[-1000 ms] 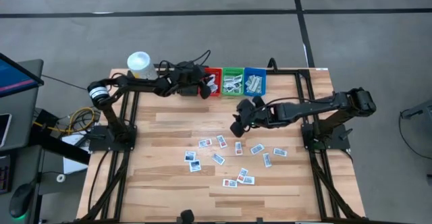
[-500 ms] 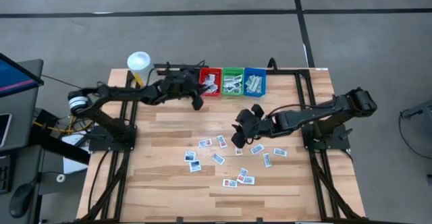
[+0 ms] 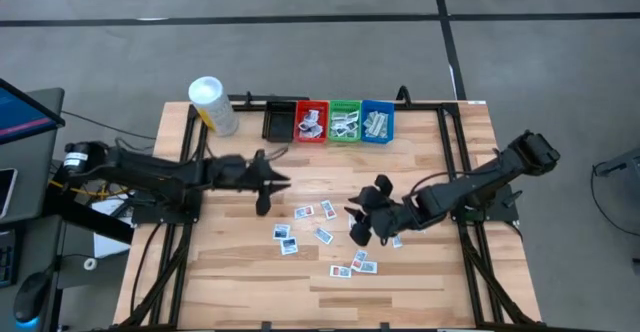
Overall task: Pick & Place First Aid Supplies
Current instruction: Put the top alcohol pad into the red bin
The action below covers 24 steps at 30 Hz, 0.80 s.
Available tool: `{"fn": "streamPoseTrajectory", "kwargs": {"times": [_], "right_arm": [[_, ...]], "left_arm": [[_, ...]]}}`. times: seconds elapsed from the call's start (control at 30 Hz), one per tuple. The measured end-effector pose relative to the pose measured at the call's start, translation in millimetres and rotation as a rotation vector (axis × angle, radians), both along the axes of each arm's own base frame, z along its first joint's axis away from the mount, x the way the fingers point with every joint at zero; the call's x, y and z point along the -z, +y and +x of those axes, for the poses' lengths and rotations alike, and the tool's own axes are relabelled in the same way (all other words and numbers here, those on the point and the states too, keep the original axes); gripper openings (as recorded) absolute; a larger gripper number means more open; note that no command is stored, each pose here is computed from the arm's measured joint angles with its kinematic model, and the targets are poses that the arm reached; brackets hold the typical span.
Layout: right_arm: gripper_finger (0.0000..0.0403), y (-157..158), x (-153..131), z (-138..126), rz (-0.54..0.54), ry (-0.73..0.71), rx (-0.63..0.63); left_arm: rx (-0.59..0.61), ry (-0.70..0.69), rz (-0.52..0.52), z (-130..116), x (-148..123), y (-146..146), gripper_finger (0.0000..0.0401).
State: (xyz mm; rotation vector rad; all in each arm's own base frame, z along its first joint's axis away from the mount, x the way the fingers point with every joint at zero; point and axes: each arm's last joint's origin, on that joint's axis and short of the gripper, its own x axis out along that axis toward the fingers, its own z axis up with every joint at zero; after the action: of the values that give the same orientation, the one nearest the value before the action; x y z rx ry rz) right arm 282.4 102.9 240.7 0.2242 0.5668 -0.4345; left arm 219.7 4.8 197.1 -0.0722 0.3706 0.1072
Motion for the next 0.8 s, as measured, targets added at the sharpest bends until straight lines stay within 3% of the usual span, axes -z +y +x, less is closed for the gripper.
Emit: {"fn": "streamPoseTrajectory", "kwargs": {"times": [0.3,0.8], "right_arm": [[0.0118,27,-1,-11,0.031,-0.04,-0.034],[0.0118,36,-5,-14,-0.002,-0.096,-0.03]], "left_arm": [[0.06,0.066,0.024,-12,17,-46,0.0084],[0.229,0.196,-0.094,-34,29,-96,0.0084]]}}
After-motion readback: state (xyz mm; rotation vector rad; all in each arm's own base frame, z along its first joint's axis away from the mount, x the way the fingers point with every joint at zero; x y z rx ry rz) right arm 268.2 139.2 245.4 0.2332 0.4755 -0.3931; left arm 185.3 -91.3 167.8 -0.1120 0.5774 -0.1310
